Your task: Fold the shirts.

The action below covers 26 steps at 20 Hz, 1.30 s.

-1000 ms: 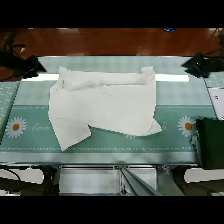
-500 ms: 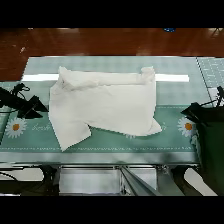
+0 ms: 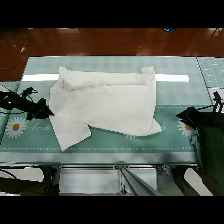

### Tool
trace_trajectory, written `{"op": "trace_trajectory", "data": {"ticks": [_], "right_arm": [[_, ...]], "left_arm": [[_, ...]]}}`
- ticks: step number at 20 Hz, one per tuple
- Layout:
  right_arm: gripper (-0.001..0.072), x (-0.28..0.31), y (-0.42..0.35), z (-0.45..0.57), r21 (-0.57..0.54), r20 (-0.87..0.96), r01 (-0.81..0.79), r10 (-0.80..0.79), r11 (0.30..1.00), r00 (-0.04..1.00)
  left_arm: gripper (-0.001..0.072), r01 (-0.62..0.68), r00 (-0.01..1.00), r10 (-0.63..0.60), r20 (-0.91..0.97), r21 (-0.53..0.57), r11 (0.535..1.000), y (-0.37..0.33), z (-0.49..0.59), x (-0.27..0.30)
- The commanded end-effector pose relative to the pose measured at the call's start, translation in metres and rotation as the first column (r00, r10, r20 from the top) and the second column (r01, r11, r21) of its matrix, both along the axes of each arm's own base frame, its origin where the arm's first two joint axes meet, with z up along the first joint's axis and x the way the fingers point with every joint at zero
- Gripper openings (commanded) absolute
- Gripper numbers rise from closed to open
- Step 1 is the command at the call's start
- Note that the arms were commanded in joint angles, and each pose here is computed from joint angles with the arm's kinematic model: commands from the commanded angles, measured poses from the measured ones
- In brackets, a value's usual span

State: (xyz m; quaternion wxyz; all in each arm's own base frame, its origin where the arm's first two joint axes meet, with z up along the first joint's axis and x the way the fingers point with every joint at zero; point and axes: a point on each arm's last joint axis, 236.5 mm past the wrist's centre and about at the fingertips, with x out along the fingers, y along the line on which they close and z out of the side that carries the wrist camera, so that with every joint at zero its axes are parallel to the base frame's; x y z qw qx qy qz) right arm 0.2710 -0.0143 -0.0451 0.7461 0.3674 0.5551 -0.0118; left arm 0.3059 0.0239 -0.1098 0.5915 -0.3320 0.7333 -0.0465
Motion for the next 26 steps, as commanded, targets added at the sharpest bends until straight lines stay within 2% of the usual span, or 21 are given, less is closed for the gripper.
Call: {"op": "trace_trajectory", "data": {"ticks": [1, 8, 13, 19, 20, 21, 22, 23, 24, 26], "right_arm": [[0.0405, -0.001, 0.002, 0.0, 0.009, -0.005, 0.002, -0.002, 1.0, 1.0], [0.0405, -0.053, 0.047, -0.039, 0.121, -0.174, -0.041, 0.062, 0.992, 0.983], [0.0405, -0.053, 0.086, -0.05, 0.146, -0.203, -0.12, 0.149, 0.982, 0.968], [0.0404, -0.033, 0.115, -0.068, 0.169, -0.194, -0.123, 0.155, 0.978, 0.969], [0.0384, -0.029, 0.119, -0.071, 0.166, -0.193, -0.133, 0.165, 0.977, 0.967], [0.0265, -0.024, 0.125, -0.07, 0.167, -0.184, -0.155, 0.185, 0.974, 0.965], [0.0115, -0.018, 0.132, -0.066, 0.172, -0.16, -0.186, 0.214, 0.967, 0.964], [0.0023, -0.01, 0.14, -0.056, 0.174, -0.109, -0.231, 0.252, 0.957, 0.962], [0.0021, 0.002, 0.145, -0.041, 0.171, -0.061, -0.262, 0.276, 0.95, 0.959], [0.002, 0.035, 0.147, 0.006, 0.131, 0.067, -0.32, 0.314, 0.938, 0.947]], "left_arm": [[0.0017, 0.038, 0.999, -0.037, -0.022, 0.018, 0.999, 0.005, -0.003, -0.009], [0.0017, 0.036, 0.999, -0.035, -0.012, 0.022, 0.999, 0.006, 0.0, -0.008], [0.0017, 0.036, 0.999, -0.035, -0.013, 0.022, 0.999, 0.006, 0.0, -0.008], [0.0017, 0.033, 0.999, -0.032, -0.007, 0.027, 0.999, 0.007, -0.001, -0.007], [0.0017, 0.032, 0.999, -0.032, -0.006, 0.027, 0.999, 0.007, -0.001, -0.006], [0.0017, 0.032, 0.999, -0.032, -0.006, 0.027, 0.999, 0.007, -0.001, -0.006], [0.0017, 0.033, 0.999, -0.032, -0.005, 0.027, 0.999, 0.007, 0.0, -0.006], [0.0017, 0.03, 1.0, -0.03, 0.004, 0.028, 0.999, 0.007, 0.002, -0.005], [0.0017, 0.023, 0.999, -0.024, 0.034, 0.024, 0.999, 0.006, 0.009, 0.002], [0.0017, -0.006, 0.978, 0.013, 0.209, -0.036, 0.999, -0.004, 0.051, 0.04]]}}
